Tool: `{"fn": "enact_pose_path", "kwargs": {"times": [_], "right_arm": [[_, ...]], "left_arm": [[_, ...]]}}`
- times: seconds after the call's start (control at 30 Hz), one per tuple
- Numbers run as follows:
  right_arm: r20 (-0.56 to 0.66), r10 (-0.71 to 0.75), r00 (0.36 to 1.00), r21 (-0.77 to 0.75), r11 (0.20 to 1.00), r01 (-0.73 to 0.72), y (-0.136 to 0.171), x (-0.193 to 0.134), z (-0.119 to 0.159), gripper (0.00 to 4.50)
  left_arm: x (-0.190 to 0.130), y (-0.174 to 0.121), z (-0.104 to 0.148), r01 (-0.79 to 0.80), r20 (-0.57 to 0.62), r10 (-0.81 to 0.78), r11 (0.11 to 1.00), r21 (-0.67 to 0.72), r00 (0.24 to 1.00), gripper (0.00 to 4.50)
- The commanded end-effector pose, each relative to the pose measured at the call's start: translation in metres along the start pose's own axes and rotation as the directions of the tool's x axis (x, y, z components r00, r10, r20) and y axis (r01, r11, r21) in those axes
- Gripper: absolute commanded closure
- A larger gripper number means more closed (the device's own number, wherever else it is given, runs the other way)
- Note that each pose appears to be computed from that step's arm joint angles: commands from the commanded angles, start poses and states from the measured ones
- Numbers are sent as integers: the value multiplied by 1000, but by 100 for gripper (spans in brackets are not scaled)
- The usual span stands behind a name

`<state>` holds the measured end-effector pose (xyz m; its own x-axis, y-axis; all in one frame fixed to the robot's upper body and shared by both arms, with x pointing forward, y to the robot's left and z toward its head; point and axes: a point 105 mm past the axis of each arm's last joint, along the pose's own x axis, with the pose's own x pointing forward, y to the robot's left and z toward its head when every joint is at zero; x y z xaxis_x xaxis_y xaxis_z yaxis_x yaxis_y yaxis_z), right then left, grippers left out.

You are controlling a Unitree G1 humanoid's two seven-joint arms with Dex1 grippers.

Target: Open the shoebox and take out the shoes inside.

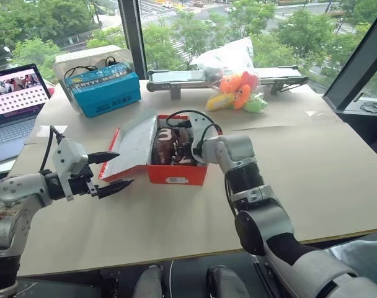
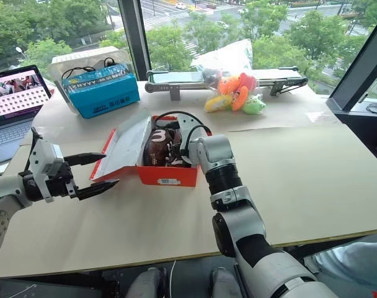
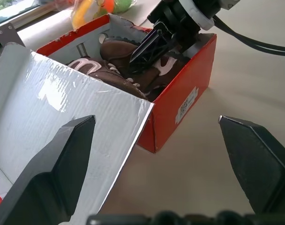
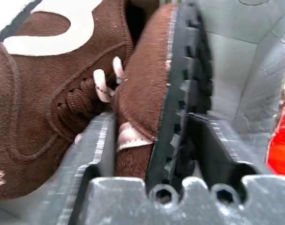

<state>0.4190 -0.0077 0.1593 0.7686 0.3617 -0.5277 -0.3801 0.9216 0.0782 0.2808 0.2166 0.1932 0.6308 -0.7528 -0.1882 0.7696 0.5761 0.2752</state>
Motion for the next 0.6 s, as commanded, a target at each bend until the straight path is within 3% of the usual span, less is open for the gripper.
{"fn": "enact_pose_path", "kwargs": {"times": [0.03, 0.13, 0.37, 0.6], "right_arm": [[-3, 25, 1000, 7, 1000, -25, 5, 0, 2, 338], [-3, 21, 1000, 12, 1000, -21, 3, -1, 3, 393], [4, 23, 1000, 38, 999, -23, 1, -2, 7, 393], [129, 17, 992, 79, 996, -28, 2, -31, 58, 393]], "left_arm": [[0, 0, 14, -2, 37, 0, 999, 39, 999, 0], [1, 0, 14, -1, 40, 0, 999, 37, 999, 0], [2, 0, 14, 3, 41, -5, 999, 37, 999, 0], [4, 3, 15, 8, 42, -9, 999, 41, 999, 0]]}}
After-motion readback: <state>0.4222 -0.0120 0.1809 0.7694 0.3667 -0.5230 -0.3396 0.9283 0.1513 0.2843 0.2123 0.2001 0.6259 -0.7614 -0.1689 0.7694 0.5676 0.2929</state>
